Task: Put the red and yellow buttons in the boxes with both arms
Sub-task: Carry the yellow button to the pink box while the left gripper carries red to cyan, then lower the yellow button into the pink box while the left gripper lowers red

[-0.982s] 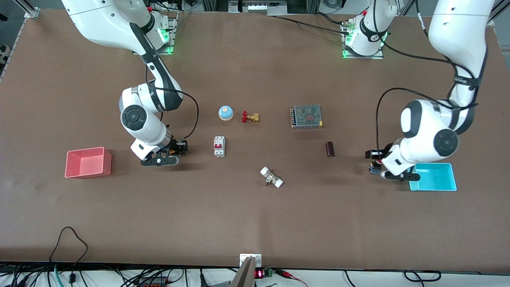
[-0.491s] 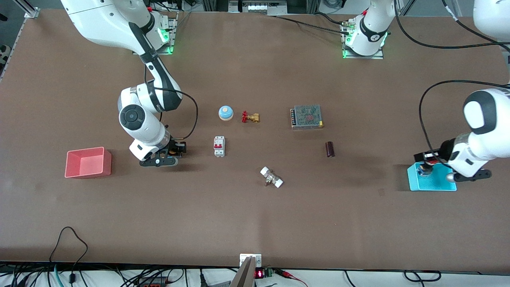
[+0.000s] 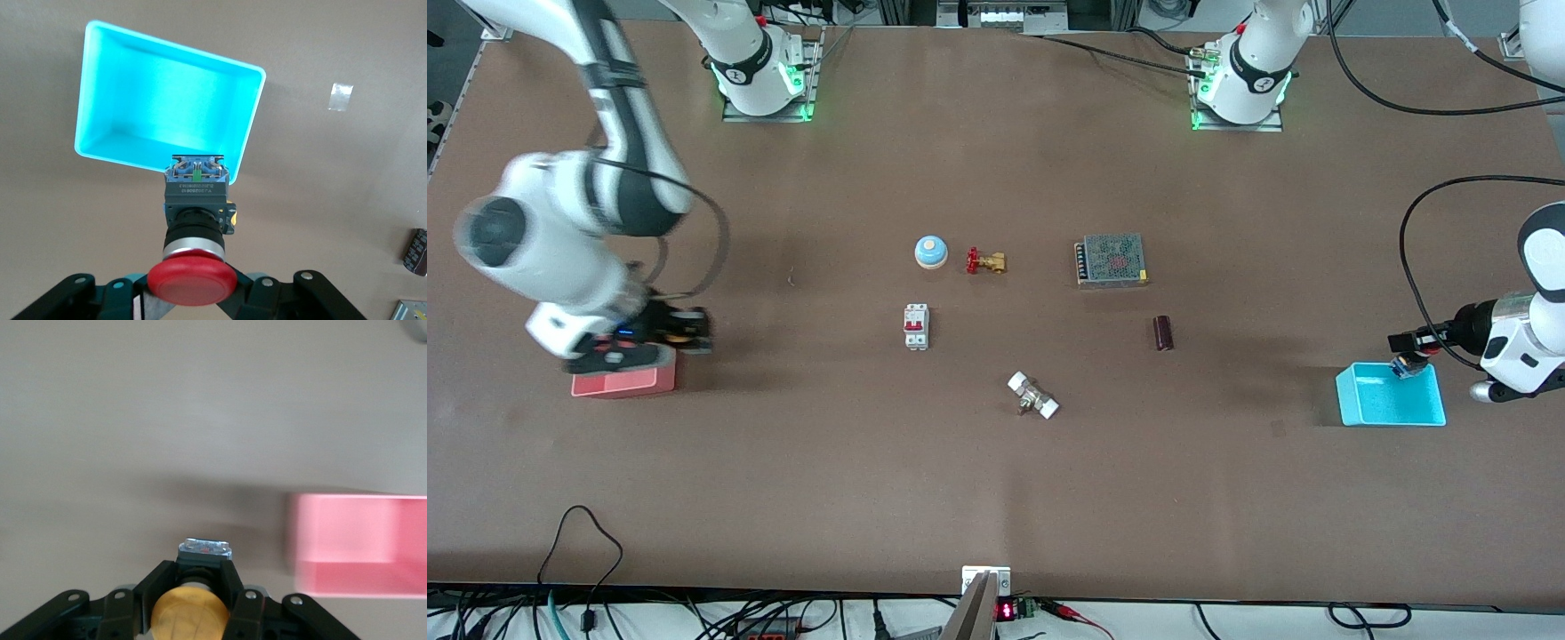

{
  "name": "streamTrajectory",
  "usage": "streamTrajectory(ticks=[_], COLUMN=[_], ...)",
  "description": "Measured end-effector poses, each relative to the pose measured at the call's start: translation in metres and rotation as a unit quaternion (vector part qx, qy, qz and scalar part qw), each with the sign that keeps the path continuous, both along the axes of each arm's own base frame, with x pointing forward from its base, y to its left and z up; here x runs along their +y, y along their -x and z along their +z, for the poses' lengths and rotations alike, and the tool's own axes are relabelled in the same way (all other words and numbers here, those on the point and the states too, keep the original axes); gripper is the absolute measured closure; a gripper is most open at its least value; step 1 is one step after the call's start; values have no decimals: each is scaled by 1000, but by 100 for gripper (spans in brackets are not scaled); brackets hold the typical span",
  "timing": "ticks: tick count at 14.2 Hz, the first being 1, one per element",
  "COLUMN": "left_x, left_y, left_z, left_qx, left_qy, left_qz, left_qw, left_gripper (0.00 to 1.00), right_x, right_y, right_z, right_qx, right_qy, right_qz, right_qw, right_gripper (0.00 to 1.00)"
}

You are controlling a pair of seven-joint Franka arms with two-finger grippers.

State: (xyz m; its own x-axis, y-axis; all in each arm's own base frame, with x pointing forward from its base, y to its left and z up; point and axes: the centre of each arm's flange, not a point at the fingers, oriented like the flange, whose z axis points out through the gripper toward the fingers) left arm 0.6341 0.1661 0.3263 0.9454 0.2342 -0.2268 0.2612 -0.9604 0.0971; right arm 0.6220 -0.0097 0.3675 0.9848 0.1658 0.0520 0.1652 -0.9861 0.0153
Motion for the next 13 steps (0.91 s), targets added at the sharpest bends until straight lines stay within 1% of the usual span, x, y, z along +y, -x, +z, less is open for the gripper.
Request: streamTrajectory(ticks=[2, 4, 5, 7, 8, 10, 11, 13], left_x=[4, 8, 13, 20, 23, 26, 26, 27], left_y=[-6, -15, -20, -30, -34, -42, -43, -43], left_z=[-9, -18, -22, -30, -34, -44, -52, -70], left_qx=[16, 28, 30, 30, 28, 26, 29, 38], left_qy=[6, 10, 11, 13, 14, 16, 18, 22], left_qz=[0, 1, 2, 3, -2, -8, -11, -16], left_qw=[1000, 1000, 999, 999, 1000, 999, 999, 999], left_gripper=[86, 86, 86, 86, 86, 86, 86, 86], right_x=[-68, -108, -120, -136, -139, -140, -140, -139], right_y=[2, 4, -1, -14, -20, -31, -33, -34], right_z=[7, -7, -19, -46, -61, -87, -98, -113], right_qx=[-4, 1, 4, 12, 11, 1, -1, 5], right_qy=[-5, -22, -27, -30, -29, -23, -21, -22], right_qz=[5, 9, 13, 24, 32, 39, 40, 41], right_qw=[1000, 1000, 1000, 999, 999, 999, 999, 999], right_gripper=[64, 64, 64, 64, 64, 64, 64, 64])
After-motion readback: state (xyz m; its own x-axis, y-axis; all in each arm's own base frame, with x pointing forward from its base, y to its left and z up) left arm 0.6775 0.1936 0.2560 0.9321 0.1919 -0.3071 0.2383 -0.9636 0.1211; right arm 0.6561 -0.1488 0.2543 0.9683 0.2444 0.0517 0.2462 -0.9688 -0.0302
